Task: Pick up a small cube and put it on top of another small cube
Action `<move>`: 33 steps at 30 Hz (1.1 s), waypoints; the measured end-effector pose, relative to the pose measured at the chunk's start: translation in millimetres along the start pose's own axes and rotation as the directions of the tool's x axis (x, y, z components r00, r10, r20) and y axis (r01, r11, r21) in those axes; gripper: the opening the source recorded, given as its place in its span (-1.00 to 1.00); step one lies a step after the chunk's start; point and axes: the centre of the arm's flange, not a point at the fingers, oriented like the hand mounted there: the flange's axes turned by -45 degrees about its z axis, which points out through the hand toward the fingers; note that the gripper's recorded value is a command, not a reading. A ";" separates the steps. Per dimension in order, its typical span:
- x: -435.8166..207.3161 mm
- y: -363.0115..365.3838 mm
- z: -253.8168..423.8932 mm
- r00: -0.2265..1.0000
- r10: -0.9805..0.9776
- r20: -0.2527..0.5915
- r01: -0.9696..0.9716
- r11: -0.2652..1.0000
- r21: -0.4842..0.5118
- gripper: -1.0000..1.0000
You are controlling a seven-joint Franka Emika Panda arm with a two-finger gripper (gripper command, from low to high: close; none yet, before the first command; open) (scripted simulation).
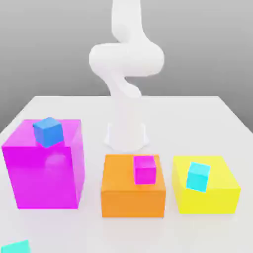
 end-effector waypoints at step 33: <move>-201.8 227.6 482.9 0.334 0.907 0.254 -0.663 0.418 -0.621 0.00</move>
